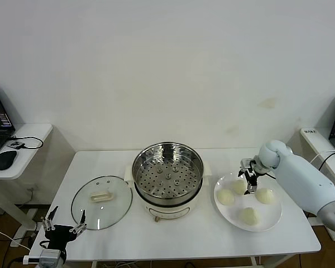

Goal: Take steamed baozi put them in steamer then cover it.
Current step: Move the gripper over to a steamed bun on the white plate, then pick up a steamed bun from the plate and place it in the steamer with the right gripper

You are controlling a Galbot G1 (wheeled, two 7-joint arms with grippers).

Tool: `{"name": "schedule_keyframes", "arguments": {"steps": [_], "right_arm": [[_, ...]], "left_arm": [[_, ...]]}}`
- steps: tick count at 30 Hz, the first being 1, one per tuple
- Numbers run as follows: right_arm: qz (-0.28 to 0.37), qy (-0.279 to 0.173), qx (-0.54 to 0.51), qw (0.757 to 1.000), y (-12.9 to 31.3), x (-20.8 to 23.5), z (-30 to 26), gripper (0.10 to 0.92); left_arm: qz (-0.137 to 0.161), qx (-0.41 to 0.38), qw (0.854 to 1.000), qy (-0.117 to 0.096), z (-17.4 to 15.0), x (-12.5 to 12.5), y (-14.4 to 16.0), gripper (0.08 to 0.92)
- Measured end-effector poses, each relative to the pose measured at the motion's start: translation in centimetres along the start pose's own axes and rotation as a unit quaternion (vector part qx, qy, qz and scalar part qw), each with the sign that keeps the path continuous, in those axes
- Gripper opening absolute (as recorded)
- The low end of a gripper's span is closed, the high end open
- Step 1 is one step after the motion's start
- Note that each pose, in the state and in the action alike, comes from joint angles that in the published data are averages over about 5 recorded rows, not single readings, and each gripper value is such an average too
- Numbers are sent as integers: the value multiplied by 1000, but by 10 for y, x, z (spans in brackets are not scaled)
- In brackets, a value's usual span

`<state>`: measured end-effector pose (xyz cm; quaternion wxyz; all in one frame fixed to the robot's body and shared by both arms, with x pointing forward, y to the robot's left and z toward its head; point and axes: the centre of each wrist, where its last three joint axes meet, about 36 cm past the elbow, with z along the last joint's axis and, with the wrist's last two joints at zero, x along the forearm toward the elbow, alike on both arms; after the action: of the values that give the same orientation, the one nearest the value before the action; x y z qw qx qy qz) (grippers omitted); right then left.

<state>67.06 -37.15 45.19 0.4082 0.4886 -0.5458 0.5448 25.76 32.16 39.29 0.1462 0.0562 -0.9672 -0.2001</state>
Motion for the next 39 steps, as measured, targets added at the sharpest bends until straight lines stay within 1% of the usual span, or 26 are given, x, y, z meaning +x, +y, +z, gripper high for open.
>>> {"name": "schedule_keyframes", "arguments": {"steps": [3,5,10,16,21,25,31,39], "right_arm": [[-1,0,-6,1000,0,-3,2,809],[-2,-1,-10,1000,-1,-5,3,777],[-4,-6,-21,1000,-1,-7,5,661],[-3,-10,-31,999,-1,-5,11,569],[2,-15,-38,999,-3,5,15,560],[10,-22,-37,999,-7,25,15,560],[35,-42,-21,998,-26,78,2,560],[65,-81,21,994,-66,154,-47,560]], "left_arm": [[1,0,1000,2,2,-1,0,823],[1,0,1000,3,3,-1,-1,823],[1,1,1000,6,5,-2,-2,823],[2,1,1000,8,7,-3,-3,823],[3,2,1000,8,7,-3,-5,823],[4,3,1000,6,6,-4,-6,823],[5,8,1000,1,4,-6,-10,823],[6,12,1000,-4,1,-3,-14,823]]}}
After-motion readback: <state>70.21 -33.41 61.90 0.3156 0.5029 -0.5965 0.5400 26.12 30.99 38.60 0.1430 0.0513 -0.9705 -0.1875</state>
